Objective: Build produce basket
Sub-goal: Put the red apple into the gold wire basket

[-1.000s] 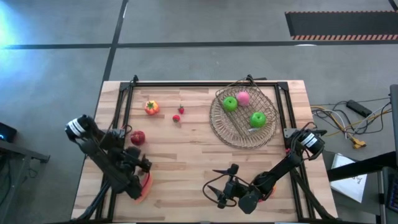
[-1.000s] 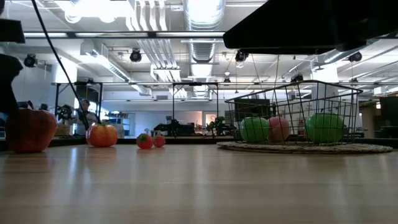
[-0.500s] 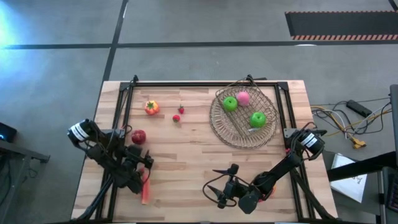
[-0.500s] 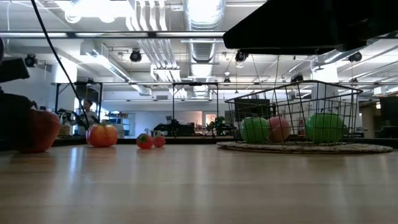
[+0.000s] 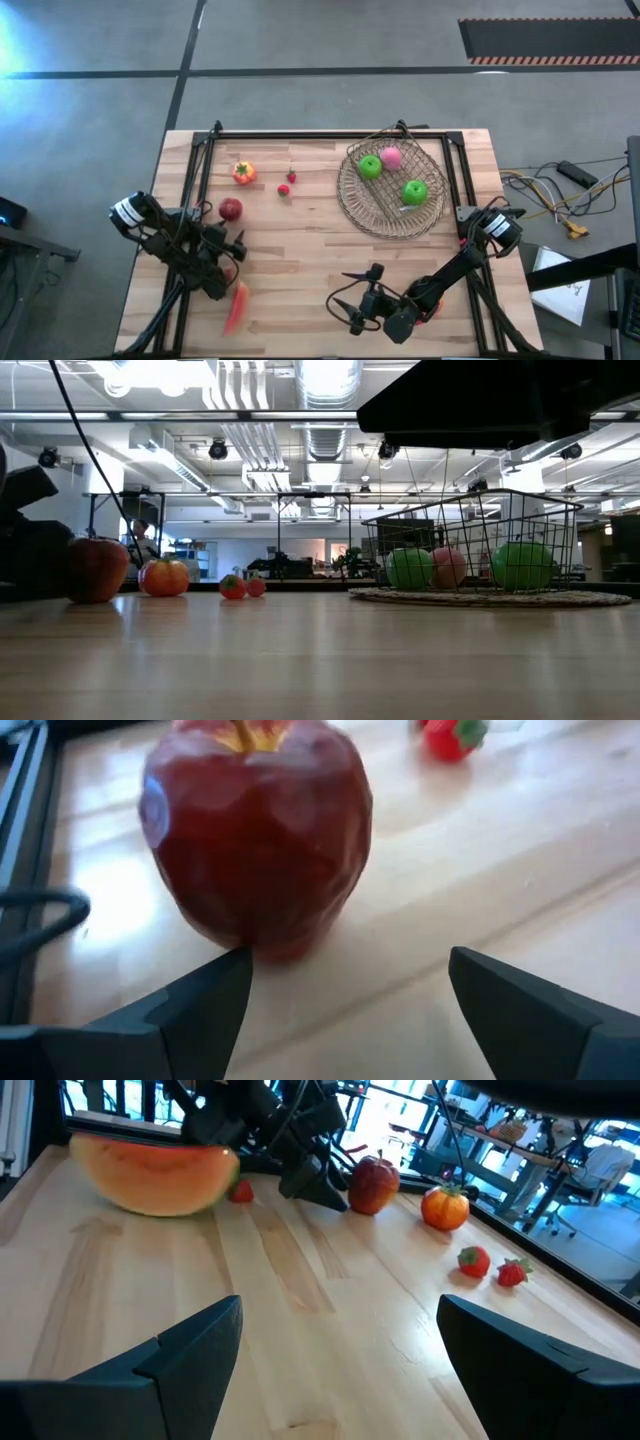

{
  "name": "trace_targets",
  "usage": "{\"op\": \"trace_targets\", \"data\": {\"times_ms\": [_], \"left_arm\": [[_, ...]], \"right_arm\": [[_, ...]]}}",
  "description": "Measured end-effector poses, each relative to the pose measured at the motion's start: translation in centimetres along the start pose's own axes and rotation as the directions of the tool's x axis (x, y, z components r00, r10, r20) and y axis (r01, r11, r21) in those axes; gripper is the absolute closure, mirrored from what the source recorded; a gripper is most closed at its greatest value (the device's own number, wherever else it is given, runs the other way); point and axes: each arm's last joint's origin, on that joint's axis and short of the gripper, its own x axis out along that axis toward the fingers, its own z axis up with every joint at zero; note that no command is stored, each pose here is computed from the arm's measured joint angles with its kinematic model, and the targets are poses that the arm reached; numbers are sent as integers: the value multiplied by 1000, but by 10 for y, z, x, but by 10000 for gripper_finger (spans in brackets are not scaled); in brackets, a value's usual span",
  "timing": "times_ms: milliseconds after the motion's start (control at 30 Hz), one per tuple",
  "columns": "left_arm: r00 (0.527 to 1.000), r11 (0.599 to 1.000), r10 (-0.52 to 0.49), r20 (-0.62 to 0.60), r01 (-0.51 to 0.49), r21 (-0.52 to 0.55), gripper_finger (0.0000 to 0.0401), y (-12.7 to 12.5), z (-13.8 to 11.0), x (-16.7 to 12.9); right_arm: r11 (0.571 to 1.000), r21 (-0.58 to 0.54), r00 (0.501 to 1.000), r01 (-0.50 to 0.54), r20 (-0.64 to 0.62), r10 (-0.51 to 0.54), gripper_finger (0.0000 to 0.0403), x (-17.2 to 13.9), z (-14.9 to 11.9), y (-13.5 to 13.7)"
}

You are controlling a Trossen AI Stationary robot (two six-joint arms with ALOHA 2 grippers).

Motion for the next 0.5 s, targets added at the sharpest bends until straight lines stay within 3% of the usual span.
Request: {"op": "trace_targets", "data": {"times_ms": [233,500], "left_arm": [[997,1000,-27,67,27,5,79,9,1,11],[996,995,83,38,-81,-54,79,4,8,23]], "right_arm": [[999,45,1000,10,-1,-10,77,4,0,-2],[997,75,1000,25,8,-26,77,10,5,-5]]}}
